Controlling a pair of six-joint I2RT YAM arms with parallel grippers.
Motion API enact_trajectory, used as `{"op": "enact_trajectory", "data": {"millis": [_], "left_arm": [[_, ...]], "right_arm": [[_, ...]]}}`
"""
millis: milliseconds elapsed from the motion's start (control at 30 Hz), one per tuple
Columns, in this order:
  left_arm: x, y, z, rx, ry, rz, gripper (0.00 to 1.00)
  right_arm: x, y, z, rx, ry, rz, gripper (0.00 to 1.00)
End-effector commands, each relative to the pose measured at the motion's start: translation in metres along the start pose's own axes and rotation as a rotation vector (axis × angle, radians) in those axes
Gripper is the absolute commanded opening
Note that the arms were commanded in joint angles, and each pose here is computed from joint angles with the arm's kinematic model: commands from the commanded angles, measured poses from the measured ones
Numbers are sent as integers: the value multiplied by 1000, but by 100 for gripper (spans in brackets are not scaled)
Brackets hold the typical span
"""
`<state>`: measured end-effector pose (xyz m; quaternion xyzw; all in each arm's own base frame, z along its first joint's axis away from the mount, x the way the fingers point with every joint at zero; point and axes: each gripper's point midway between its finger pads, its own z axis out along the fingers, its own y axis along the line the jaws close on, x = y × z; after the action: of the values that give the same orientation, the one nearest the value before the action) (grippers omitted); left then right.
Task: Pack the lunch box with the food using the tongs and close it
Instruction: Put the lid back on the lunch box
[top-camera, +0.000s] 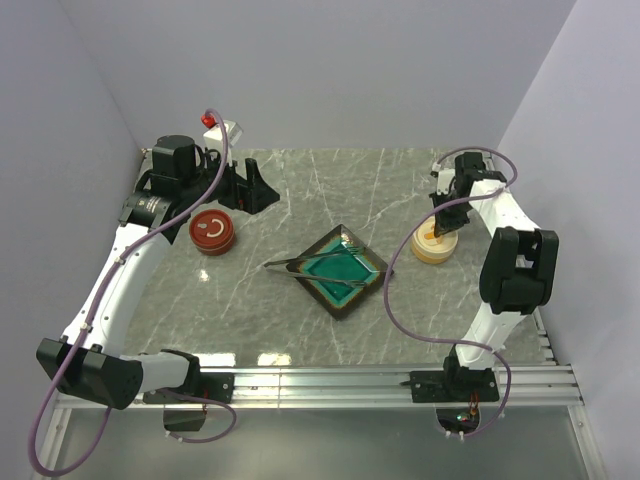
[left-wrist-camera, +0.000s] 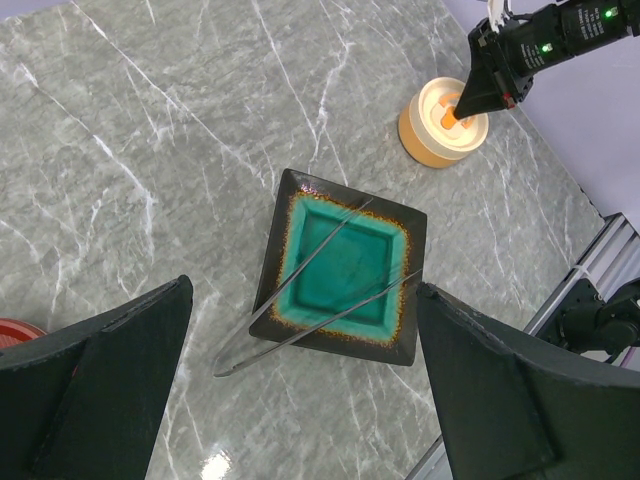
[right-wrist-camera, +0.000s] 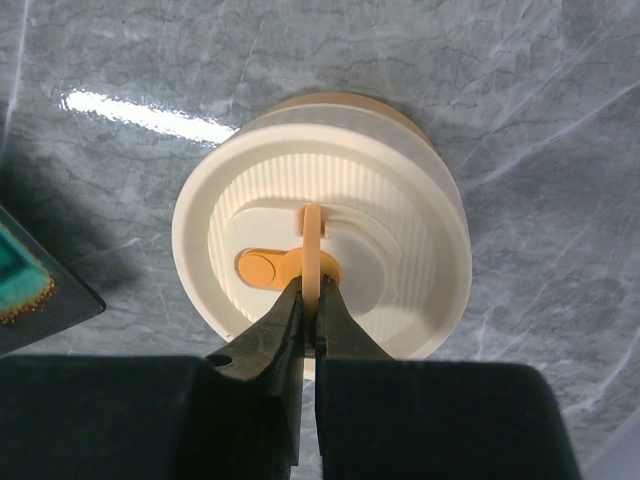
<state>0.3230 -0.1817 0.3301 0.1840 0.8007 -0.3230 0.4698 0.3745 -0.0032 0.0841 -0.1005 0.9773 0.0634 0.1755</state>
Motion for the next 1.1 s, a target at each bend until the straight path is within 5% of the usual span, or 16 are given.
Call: {"op": "enact_trajectory", "data": {"millis": [0, 1067], "left_arm": [[-10, -4, -2, 15, -32, 23, 99], [-12, -5, -2, 20, -33, 24, 99]], "right_arm": [[-2, 9, -8, -55, 8, 17, 0], [3, -4, 7, 0, 32, 11, 0]]}}
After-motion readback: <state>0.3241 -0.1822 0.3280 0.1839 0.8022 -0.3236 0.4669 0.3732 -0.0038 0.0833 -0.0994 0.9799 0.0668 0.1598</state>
